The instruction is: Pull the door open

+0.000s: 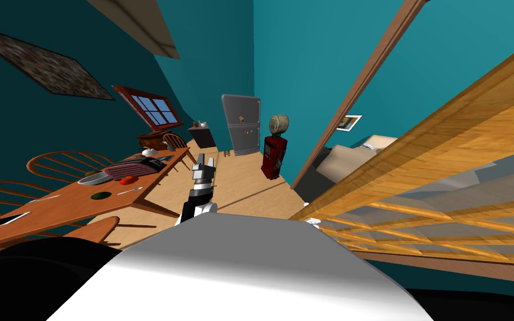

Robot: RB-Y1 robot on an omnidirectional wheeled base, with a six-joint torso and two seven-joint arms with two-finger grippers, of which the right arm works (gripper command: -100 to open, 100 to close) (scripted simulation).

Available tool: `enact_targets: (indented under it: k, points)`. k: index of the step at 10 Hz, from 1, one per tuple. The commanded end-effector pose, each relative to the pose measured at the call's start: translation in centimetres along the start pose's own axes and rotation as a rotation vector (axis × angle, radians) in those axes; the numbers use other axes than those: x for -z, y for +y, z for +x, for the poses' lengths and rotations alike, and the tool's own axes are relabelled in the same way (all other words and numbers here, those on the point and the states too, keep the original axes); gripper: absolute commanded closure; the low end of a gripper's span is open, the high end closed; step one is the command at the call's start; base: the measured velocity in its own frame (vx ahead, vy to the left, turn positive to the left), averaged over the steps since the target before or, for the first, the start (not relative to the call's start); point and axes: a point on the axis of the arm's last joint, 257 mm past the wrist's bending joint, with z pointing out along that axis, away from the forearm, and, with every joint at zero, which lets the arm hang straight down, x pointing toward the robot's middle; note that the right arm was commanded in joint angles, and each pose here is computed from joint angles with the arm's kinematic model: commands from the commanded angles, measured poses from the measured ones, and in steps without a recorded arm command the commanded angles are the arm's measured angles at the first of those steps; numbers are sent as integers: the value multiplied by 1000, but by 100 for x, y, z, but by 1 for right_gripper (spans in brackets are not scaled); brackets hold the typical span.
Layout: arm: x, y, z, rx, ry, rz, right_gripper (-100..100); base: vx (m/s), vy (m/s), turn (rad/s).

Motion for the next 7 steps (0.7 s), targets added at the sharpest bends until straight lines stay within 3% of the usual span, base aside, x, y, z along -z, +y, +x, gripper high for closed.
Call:
enact_targets:
  k: [1, 2, 3, 7]
  points:
    - [113, -29, -24, -2, -15, 7, 100, -241, -131, -36]
    - [9, -59, -6, -11, 2, 4, -100, -18, -25, 48]
    - [9, -59, -6, -11, 2, 4, -100, 139, 71, 12]
    - [-132, -154, -22, -37, 23, 3, -100, 172, 96, 47]
